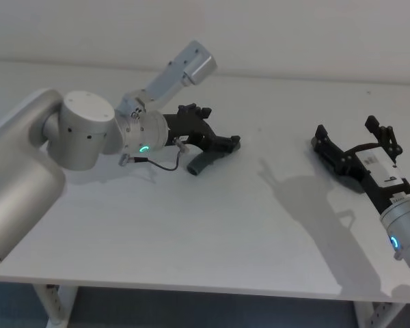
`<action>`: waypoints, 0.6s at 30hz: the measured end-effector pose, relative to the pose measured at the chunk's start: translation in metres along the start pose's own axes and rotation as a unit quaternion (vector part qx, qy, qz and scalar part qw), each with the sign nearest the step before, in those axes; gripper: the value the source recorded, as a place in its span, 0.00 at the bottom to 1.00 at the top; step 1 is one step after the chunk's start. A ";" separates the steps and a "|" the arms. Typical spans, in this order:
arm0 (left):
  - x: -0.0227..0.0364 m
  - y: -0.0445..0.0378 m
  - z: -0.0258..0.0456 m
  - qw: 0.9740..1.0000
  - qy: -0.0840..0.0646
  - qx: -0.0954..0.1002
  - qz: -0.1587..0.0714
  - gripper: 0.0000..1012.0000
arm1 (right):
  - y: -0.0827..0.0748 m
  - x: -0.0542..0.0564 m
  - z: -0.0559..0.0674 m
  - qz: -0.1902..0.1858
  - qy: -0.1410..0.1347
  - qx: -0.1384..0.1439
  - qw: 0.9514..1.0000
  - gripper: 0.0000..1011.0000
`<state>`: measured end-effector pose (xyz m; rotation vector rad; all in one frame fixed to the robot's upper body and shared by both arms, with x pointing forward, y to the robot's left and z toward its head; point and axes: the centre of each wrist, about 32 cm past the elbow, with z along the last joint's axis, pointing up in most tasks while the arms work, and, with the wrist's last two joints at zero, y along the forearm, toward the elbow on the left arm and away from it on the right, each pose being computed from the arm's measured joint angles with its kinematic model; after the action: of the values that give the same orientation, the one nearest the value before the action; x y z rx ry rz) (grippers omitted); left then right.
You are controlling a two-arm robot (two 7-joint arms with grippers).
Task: Use both hands to pick up one end of the pipe from the table, align the ends, and insert them.
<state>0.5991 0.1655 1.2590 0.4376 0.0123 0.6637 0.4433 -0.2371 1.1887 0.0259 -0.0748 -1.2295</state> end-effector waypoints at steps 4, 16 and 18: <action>0.0010 -0.0028 0.0010 1.000 -0.005 0.008 -0.003 0.99 | 0.000 0.000 0.000 0.000 0.000 0.000 1.000 0.99; 0.0044 -0.0110 0.0012 0.999 -0.009 0.030 -0.011 0.99 | 0.000 0.000 0.000 0.000 0.000 0.000 1.000 0.99; 0.0048 -0.0126 0.0007 0.999 -0.009 0.033 -0.012 0.99 | 0.000 0.000 0.000 0.000 0.000 0.000 1.000 0.99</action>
<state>0.6105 0.1593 1.2553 0.5053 0.0227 0.6378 0.4433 -0.2371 1.1887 0.0260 -0.0749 -1.2295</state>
